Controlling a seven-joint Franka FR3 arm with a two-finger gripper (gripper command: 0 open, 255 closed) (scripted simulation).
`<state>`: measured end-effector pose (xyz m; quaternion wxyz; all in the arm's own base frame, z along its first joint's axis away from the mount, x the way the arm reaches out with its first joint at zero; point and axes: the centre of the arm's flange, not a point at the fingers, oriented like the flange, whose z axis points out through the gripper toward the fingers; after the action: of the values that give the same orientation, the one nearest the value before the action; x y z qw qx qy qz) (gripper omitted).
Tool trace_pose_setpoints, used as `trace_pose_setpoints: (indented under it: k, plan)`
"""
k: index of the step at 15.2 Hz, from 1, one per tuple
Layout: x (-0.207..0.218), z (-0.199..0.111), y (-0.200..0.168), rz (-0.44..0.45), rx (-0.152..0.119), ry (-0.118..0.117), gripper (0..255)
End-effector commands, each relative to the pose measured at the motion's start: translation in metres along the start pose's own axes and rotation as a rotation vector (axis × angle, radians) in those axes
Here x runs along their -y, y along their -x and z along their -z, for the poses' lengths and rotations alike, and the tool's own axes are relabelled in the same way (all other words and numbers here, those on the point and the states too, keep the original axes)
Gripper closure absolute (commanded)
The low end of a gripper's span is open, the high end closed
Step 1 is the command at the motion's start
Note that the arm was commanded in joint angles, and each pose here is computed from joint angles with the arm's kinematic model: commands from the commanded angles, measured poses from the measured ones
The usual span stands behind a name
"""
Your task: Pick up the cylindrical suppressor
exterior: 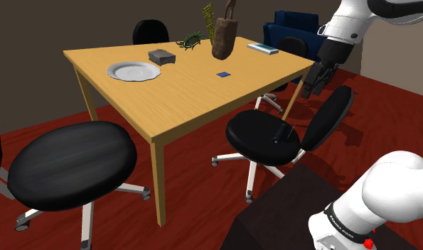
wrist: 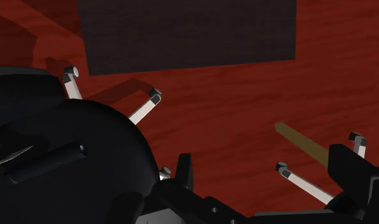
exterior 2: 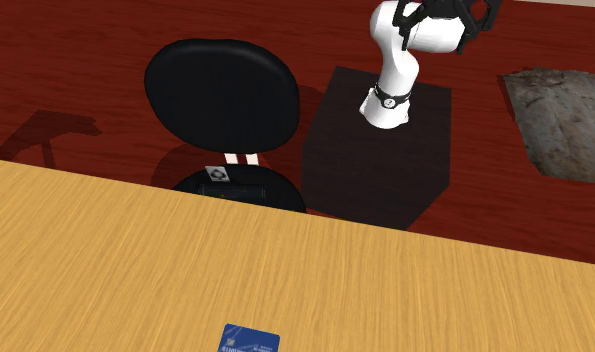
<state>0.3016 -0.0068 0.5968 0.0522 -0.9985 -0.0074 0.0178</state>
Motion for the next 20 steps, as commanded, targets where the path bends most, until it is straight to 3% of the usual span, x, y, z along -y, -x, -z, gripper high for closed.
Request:
trace_pose_setpoints:
  k: [1,20]
  plan:
    - [0.000,0.000,0.000,0.000,0.000,0.000,0]
    - [-0.148,-0.149,-0.125,-0.441,-0.050,0.008,0]
